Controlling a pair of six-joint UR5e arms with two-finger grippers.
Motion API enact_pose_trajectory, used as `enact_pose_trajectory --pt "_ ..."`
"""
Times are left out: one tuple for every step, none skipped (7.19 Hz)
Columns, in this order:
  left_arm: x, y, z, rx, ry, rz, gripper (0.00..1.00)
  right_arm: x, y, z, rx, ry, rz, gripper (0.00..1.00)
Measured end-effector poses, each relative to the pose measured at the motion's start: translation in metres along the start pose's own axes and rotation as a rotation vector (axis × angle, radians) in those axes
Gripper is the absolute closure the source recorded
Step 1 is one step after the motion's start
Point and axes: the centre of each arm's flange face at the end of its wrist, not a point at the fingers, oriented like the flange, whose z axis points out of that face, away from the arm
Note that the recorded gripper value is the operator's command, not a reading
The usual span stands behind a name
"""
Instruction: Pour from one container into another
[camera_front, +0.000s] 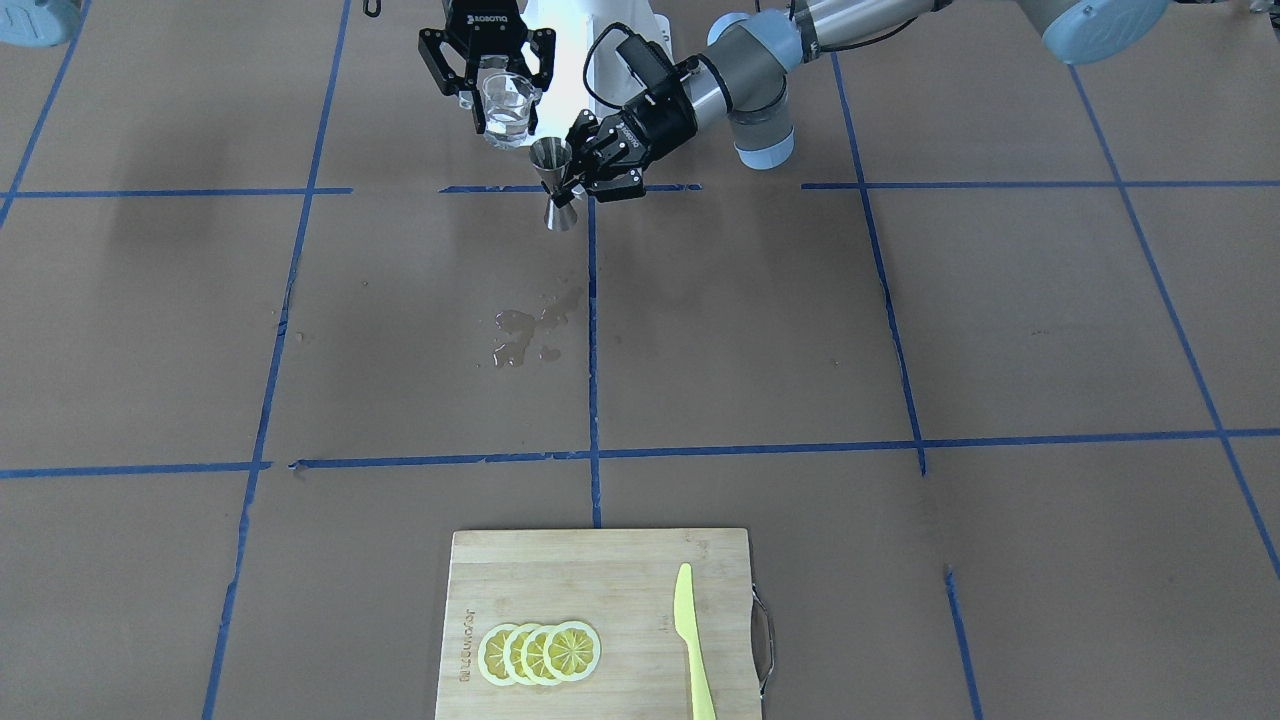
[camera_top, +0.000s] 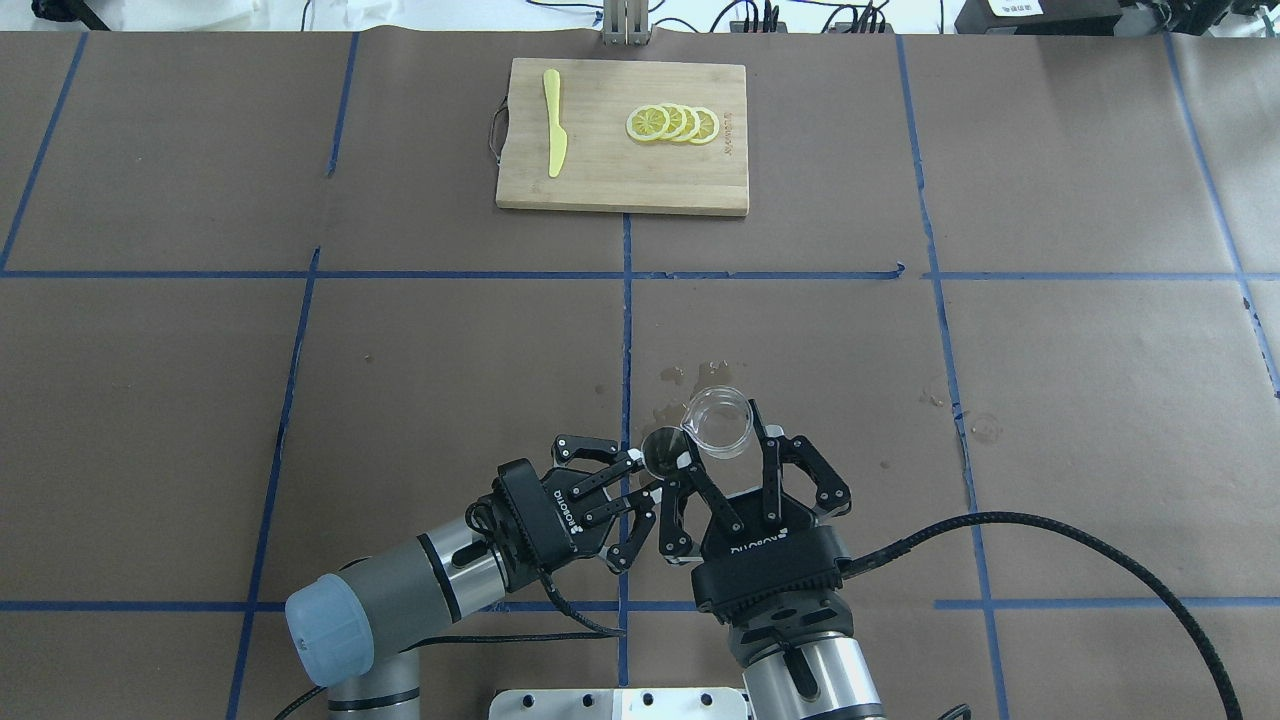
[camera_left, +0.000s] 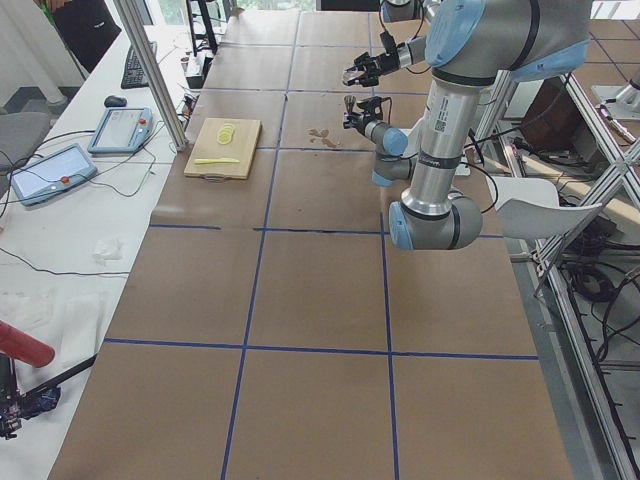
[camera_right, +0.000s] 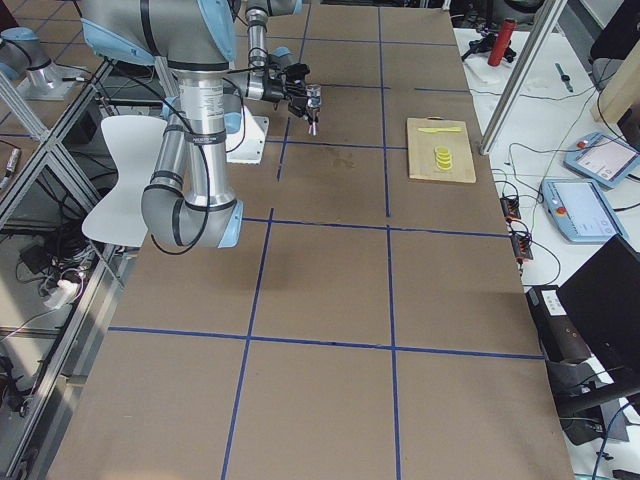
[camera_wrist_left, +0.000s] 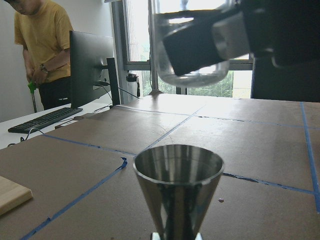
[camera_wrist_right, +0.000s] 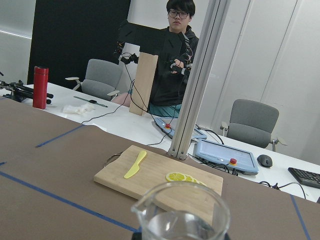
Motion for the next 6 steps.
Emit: enact_pose_trajectory --pt "0.0004 -0.0001 0.0001 0.0 0.0 0.0 1.0 -0.0002 0.0016 0.0019 -0.003 0.008 -0.028 1.0" --pt "0.0005 -0.0001 0.0001 0.0 0.0 0.0 1.0 -0.0005 0.0034 0.0037 -0.007 0.017 -0.058 1.0" --pt "0.0006 0.0 0.0001 0.0 0.0 -0.001 1.0 -0.0008 0.0051 0.005 -0.01 0.024 -0.086 1.0" --pt "0.001 0.0002 0.0001 0.0 0.001 -0.001 1.0 -0.0012 0.0071 0.0063 -0.014 0.031 -0.113 1.0" --pt "0.002 0.0002 0.0002 0.0 0.002 -0.001 1.0 -0.001 0.0084 0.0079 -0.017 0.038 -0.136 1.0" --pt "0.003 0.0006 0.0003 -0.002 0.003 -0.002 1.0 -0.0005 0.0092 0.0096 -0.019 0.046 -0.16 1.0"
